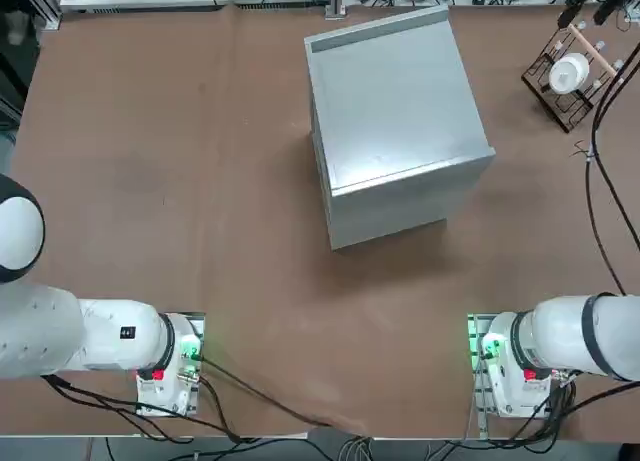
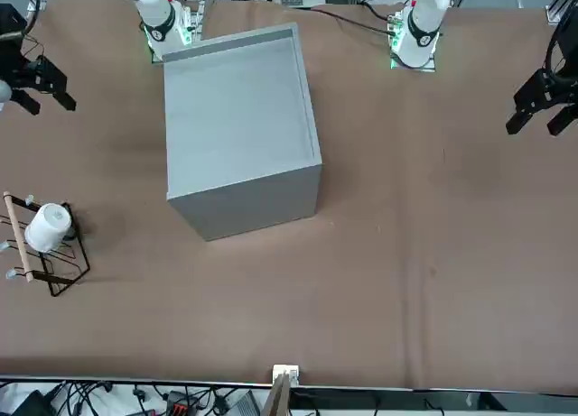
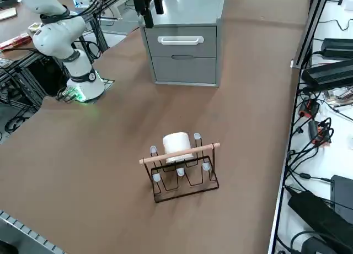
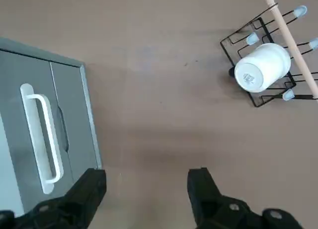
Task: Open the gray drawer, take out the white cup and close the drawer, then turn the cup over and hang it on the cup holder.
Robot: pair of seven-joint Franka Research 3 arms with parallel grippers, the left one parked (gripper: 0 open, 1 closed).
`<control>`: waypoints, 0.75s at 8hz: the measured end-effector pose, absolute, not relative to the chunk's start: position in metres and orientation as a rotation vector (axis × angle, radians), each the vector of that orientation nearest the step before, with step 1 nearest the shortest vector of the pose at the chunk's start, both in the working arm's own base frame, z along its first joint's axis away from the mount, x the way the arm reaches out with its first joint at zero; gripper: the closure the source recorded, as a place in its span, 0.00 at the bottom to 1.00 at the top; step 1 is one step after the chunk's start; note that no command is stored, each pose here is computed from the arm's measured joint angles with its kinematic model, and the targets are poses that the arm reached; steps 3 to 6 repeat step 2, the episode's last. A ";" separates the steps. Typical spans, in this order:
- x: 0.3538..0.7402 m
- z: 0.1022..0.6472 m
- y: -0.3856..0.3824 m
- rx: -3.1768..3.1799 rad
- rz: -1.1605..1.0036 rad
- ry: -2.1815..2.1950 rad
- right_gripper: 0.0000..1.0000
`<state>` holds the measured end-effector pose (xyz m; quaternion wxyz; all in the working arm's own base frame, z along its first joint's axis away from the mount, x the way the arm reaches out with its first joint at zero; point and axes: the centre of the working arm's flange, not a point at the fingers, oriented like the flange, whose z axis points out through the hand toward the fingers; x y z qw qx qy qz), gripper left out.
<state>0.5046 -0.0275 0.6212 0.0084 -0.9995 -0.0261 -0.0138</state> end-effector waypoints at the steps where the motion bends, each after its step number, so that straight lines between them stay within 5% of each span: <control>1: 0.507 0.621 -0.027 -3.124 -0.040 -0.074 0.00; 6: 0.509 0.620 -0.027 -3.124 -0.034 -0.070 0.00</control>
